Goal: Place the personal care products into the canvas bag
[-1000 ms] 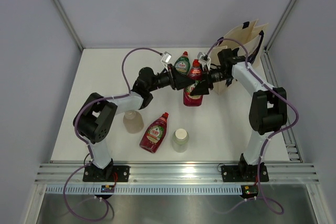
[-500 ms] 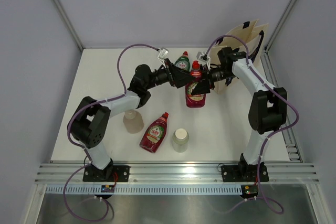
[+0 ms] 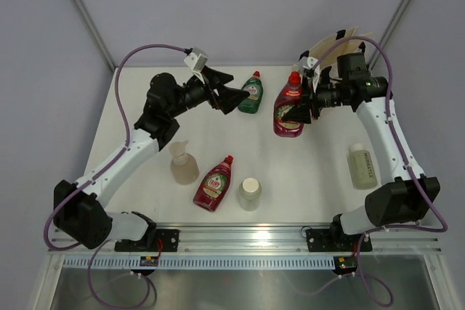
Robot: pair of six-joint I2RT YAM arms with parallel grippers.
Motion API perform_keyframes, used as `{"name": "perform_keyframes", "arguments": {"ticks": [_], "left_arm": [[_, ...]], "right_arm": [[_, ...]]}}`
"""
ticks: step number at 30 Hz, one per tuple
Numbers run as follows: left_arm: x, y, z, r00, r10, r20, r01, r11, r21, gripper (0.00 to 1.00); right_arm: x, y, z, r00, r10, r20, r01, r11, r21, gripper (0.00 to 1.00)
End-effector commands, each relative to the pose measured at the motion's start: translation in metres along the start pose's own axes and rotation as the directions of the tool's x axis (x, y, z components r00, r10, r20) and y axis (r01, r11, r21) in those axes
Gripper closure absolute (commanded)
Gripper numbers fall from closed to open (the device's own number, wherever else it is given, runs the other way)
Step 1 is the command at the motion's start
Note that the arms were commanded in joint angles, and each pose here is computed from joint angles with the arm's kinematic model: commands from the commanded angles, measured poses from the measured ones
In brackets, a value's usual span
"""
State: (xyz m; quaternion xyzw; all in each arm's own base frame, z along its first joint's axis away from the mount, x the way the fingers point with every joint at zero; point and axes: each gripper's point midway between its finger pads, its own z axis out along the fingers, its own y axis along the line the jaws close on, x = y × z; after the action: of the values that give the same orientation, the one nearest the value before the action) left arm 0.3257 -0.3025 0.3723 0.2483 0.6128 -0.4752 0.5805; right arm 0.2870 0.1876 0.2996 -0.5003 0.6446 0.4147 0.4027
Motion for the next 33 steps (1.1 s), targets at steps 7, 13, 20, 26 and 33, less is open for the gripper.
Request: {"name": "perform_keyframes", "arguments": {"ticks": [7, 13, 20, 26, 33], "left_arm": [[-0.002, 0.001, -0.066, 0.98, 0.181, -0.084, -0.194, 0.965, -0.177, 0.01], [0.016, 0.004, -0.085, 0.98, 0.171, -0.103, -0.19, 0.956, -0.222, 0.01], [0.022, 0.006, -0.092, 0.978, 0.17, -0.118, -0.194, 0.95, -0.243, 0.01], [0.029, 0.011, -0.088, 0.982, 0.14, -0.128, -0.169, 0.954, -0.248, 0.01], [0.038, 0.021, -0.075, 0.989, 0.067, -0.136, -0.101, 0.959, -0.265, 0.01]], "right_arm": [[-0.116, -0.129, -0.12, 0.986, -0.126, 0.107, 0.043, 0.818, 0.573, 1.0], [-0.122, -0.208, -0.174, 0.97, -0.229, -0.084, 0.212, 0.621, 0.755, 1.0], [-0.105, -0.286, -0.195, 0.936, -0.269, -0.228, 0.336, 0.483, 0.809, 1.0], [-0.089, -0.318, -0.193, 0.942, -0.254, -0.22, 0.318, 0.462, 0.828, 1.0], [-0.037, -0.342, -0.186, 0.955, -0.159, -0.251, 0.296, 0.459, 0.837, 1.0]]}}
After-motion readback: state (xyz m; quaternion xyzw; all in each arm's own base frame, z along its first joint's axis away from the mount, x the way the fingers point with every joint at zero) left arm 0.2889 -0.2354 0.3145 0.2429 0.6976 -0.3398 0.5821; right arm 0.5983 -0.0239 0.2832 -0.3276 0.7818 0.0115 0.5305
